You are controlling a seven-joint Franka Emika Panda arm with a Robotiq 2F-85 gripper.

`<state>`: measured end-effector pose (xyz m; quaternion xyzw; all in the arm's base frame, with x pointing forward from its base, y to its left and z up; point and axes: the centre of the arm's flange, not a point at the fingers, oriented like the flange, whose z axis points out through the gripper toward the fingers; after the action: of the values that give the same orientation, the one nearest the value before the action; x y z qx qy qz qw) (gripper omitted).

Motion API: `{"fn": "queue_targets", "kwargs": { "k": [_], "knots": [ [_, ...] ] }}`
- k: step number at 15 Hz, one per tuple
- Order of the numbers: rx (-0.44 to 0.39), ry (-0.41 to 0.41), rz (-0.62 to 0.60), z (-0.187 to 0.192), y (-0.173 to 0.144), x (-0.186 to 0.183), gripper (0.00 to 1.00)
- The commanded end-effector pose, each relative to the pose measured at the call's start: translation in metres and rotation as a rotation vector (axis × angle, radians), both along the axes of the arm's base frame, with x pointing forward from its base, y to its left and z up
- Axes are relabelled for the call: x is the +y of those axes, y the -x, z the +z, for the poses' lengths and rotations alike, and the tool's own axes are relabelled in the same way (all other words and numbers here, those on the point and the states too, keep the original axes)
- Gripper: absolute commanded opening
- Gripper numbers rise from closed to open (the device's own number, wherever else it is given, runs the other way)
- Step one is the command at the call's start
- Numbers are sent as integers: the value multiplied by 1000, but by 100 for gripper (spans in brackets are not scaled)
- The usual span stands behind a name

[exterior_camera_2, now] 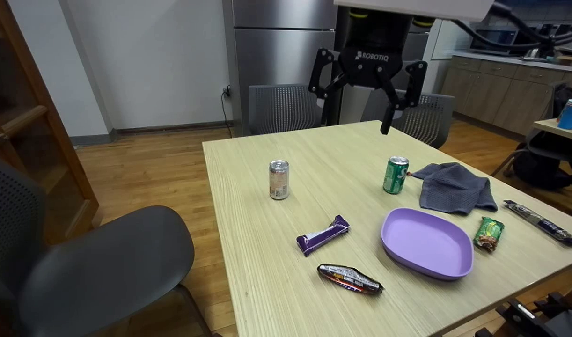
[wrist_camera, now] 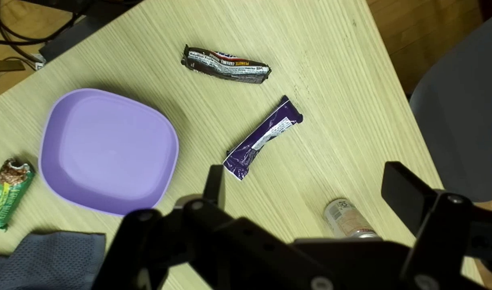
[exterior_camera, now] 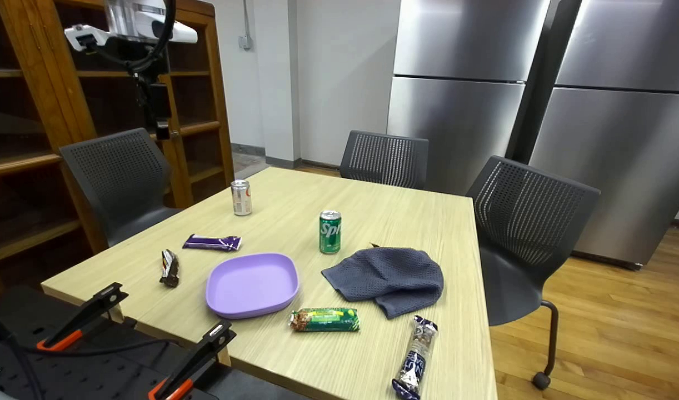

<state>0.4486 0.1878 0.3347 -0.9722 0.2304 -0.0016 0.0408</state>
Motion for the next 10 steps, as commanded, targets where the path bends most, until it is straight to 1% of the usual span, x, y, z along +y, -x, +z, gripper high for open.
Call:
{"fn": "queue_targets", "kwargs": {
  "k": [1, 7, 10],
  "knots": [
    [-2, 19, -78, -16, -20, 7, 100],
    [16, -3, -179, -46, -34, 5, 100],
    [26, 5, -219, -65, -38, 5, 100]
  ]
}}
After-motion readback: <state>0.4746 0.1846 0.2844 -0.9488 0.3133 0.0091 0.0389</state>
